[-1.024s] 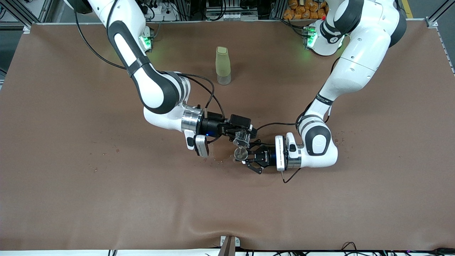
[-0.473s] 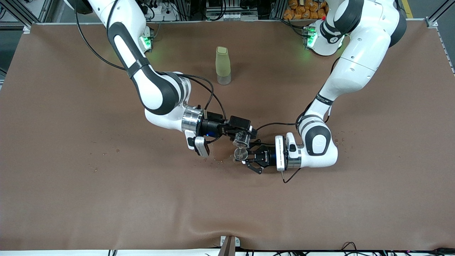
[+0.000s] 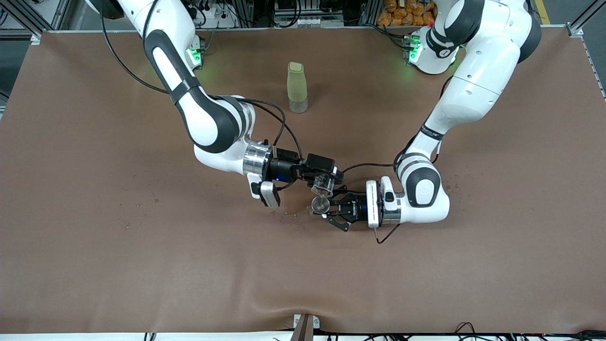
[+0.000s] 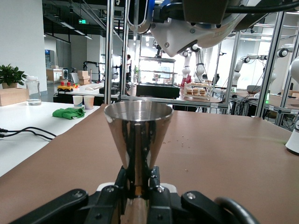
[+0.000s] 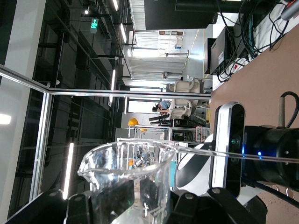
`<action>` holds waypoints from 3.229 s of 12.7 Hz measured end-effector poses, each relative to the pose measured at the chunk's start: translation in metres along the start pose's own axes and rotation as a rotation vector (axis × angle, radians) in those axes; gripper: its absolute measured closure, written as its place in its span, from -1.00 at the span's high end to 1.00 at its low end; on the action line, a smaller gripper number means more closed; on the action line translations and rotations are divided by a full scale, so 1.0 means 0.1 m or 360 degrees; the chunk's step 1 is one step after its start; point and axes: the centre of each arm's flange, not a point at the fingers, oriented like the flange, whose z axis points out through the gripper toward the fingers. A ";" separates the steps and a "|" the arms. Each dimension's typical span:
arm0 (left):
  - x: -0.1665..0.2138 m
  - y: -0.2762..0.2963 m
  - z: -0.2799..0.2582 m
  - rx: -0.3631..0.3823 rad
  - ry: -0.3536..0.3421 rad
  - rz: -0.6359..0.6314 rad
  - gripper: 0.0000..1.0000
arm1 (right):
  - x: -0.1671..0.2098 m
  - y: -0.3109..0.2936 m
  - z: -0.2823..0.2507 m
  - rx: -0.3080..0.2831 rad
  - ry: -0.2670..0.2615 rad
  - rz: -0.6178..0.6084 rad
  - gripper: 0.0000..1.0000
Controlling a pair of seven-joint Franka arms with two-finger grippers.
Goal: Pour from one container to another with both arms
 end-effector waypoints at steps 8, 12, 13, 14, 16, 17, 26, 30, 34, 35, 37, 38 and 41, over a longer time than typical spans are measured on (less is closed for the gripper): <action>-0.01 0.01 0.01 -0.0003 -0.0001 -0.0007 -0.59 | -0.15 -0.01 0.12 0.0082 0.0029 0.0121 -0.71; -0.02 0.01 0.00 -0.0001 -0.0002 -0.0010 -0.59 | -0.11 -0.01 0.09 0.0077 0.0041 0.0117 -0.71; -0.03 0.01 -0.02 0.0003 -0.0003 -0.0012 -0.59 | -0.09 0.00 0.09 0.0077 0.0045 0.0116 -0.71; -0.03 0.00 -0.03 0.0003 -0.0006 -0.0011 -0.59 | -0.09 0.00 0.08 0.0083 0.0054 0.0125 -0.71; -0.04 0.00 -0.05 -0.0003 -0.0017 -0.0008 -0.59 | -0.08 -0.01 0.08 0.0110 0.0085 0.0163 -0.71; -0.04 0.00 -0.05 -0.0005 -0.0020 -0.0009 -0.59 | -0.08 -0.01 0.08 0.0115 0.0091 0.0170 -0.71; -0.04 0.01 -0.04 -0.0011 -0.0018 -0.0028 -0.59 | -0.07 -0.02 0.08 0.0197 0.0174 0.0284 -0.71; -0.04 0.01 -0.04 -0.0012 -0.0017 -0.0045 -0.59 | -0.09 -0.03 0.10 0.0231 0.0204 0.0331 -0.71; -0.04 0.00 -0.05 -0.0010 -0.0017 -0.0055 -0.59 | -0.07 0.01 0.08 0.0234 0.0225 0.0353 -0.71; -0.04 -0.01 -0.08 -0.0007 -0.0020 -0.0055 -0.59 | -0.07 0.02 0.08 0.0252 0.0247 0.0382 -0.71; -0.04 -0.03 -0.15 -0.0017 -0.0052 -0.0048 -0.59 | -0.07 0.02 0.08 0.0278 0.0277 0.0421 -0.71; -0.04 -0.04 -0.18 -0.0019 -0.0056 -0.0045 -0.59 | -0.07 0.02 0.08 0.0281 0.0280 0.0425 -0.71; -0.03 -0.04 -0.20 -0.0026 -0.0049 -0.0044 -0.59 | -0.07 0.02 0.09 0.0283 0.0279 0.0428 -0.71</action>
